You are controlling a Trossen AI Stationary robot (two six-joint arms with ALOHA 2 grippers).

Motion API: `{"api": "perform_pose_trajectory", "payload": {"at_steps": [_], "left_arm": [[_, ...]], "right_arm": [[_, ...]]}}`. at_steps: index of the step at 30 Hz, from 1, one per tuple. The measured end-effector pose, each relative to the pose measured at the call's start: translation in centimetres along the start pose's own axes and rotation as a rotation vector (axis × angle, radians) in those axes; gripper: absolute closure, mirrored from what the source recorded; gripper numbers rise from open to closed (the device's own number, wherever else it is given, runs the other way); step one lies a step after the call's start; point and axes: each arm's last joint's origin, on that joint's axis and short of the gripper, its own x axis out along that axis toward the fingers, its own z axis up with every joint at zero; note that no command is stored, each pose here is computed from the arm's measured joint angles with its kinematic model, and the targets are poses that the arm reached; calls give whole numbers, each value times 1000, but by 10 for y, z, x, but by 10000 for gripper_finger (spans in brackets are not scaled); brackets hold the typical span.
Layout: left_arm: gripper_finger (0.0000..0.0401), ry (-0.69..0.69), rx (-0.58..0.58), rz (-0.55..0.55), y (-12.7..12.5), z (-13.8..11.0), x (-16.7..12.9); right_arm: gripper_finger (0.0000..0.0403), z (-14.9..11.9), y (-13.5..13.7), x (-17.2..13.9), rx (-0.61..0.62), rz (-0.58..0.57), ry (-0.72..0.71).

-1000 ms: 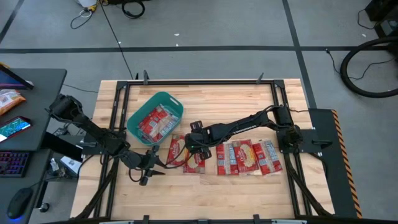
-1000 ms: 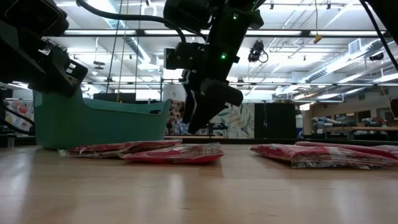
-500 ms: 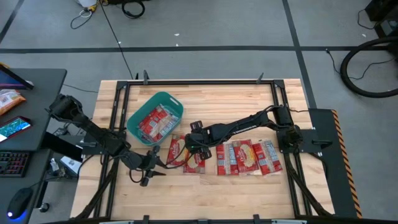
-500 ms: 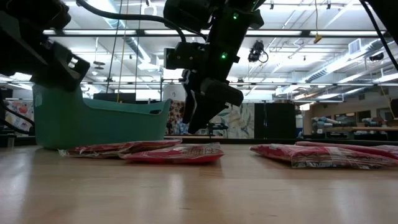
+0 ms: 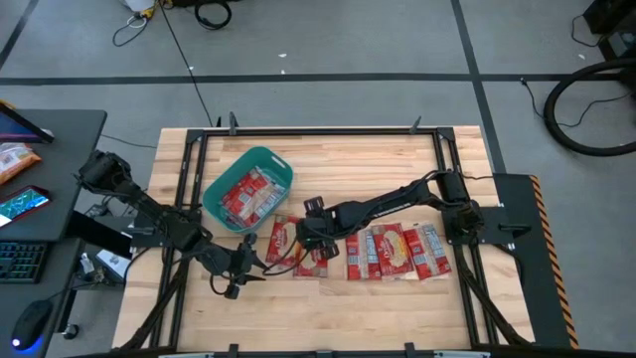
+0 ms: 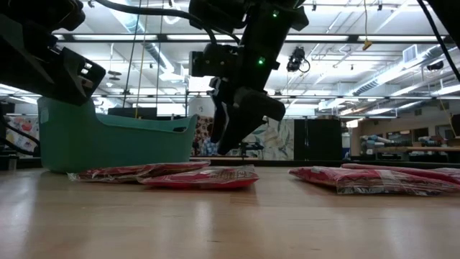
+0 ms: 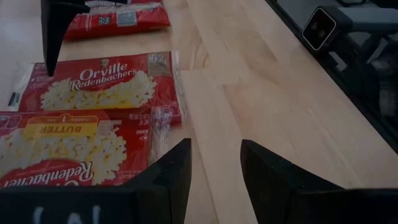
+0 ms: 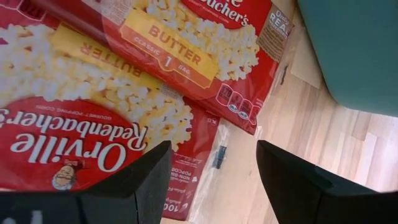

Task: Sort popcorn bags into baskets
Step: Put the red popcorn bag into the green bin

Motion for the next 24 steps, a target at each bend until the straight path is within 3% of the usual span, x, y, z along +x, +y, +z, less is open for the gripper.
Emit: {"api": "perform_pose_trajectory", "payload": {"at_steps": [24], "left_arm": [[259,-7,-11,8,-8,-3,-3]], "right_arm": [[164,0,3,-1,41,15,6]]}}
